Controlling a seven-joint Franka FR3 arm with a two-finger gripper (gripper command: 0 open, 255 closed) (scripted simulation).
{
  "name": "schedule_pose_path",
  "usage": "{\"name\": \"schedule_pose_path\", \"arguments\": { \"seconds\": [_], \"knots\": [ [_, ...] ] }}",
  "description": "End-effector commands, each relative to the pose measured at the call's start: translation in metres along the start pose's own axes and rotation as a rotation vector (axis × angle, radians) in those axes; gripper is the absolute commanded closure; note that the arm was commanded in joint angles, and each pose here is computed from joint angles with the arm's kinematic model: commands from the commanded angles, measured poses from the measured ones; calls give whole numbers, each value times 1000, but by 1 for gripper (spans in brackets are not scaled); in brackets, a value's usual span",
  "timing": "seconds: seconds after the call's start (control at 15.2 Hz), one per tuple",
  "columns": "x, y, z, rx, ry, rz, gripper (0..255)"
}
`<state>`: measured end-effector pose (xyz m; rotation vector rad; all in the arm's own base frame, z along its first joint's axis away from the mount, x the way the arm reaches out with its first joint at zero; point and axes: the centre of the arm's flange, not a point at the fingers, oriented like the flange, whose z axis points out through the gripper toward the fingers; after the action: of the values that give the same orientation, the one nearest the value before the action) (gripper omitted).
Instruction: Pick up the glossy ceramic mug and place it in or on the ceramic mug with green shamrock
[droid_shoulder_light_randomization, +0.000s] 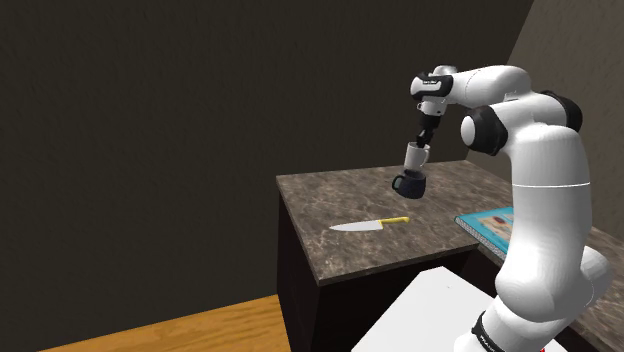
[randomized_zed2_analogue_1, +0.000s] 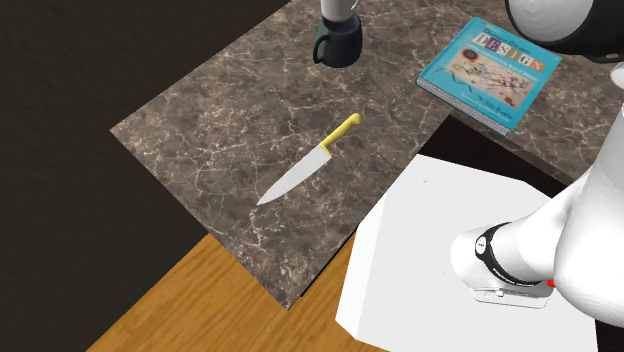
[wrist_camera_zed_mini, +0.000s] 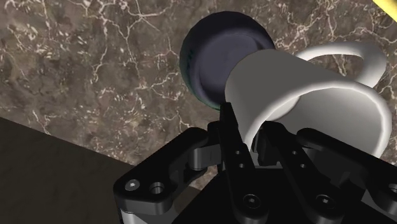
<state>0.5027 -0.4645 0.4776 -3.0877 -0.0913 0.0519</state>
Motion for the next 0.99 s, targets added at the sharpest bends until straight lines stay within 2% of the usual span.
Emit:
{"name": "schedule_pose_path", "arguments": {
  "seconds": [0.0,0.2,0.73,0.79,0.92],
  "knots": [
    [0,1,10,-1,1,0,255],
    [0,2,29,-1,1,0,255],
    [0,2,29,-1,1,0,255],
    [0,2,29,-1,1,0,0],
    [0,2,29,-1,1,0,0]
  ]
}}
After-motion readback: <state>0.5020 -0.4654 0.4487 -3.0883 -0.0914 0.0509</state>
